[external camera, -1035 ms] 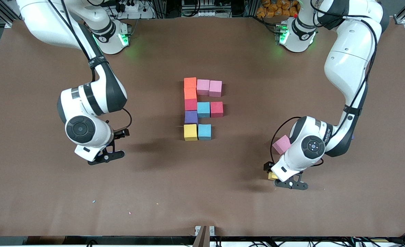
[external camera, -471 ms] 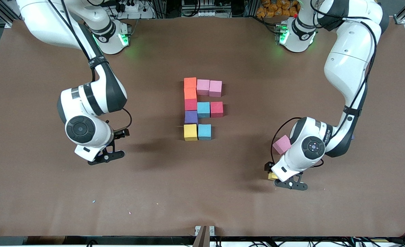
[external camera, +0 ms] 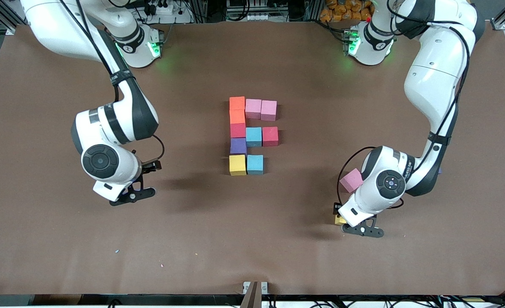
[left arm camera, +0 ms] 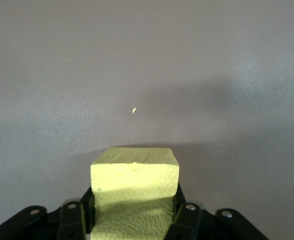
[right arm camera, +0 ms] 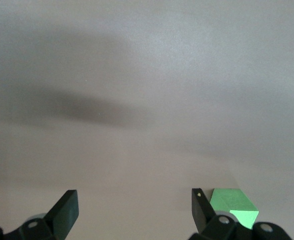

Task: Arrange 11 blocks into digit 3
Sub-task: 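Lower the left gripper onto the loose yellow cube and grasp it, then carry the yellow cube with the left gripper to the shape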

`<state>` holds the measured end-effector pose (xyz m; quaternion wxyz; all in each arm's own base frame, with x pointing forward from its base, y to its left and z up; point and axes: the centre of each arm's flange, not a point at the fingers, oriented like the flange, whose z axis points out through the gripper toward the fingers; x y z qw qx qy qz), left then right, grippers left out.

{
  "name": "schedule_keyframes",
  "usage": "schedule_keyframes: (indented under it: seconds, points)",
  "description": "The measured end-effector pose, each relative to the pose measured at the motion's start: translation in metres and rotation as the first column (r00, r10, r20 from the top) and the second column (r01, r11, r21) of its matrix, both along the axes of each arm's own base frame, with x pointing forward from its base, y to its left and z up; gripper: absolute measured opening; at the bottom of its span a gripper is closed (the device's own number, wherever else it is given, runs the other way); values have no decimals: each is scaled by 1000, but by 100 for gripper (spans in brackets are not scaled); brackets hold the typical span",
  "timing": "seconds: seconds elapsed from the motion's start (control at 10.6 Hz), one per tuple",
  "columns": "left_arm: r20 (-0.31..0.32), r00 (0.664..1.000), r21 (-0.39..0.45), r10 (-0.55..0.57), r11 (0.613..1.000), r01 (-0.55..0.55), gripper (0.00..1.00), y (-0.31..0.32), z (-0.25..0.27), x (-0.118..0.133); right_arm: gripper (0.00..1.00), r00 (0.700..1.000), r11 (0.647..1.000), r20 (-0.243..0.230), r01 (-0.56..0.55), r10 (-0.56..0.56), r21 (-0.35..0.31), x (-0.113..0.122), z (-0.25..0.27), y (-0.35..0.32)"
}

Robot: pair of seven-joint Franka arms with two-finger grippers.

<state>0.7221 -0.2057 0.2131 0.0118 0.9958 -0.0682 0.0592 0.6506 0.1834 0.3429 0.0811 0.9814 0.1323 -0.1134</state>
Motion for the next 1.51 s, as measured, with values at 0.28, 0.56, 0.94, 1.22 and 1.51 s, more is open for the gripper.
schedule_keyframes:
  seconds: [0.28,0.56,0.94,1.22,1.51]
  points:
    - [-5,989,-50,146,988,-146,54,-13,9,-1,100,1000,1000,0,0,0,0,0,0,0]
    - [-64,944,-54,322,944,-326,54,-32,22,-10,100,1000,1000,0,0,0,0,0,0,0]
    - [-147,769,-14,622,776,-630,54,-79,60,-36,100,1000,1000,0,0,0,0,0,0,0]
    - [-176,575,1,799,584,-812,54,-118,62,-56,100,1000,1000,0,0,0,0,0,0,0]
    - [-182,346,23,920,356,-934,54,-143,60,-69,100,1000,1000,0,0,0,0,0,0,0]
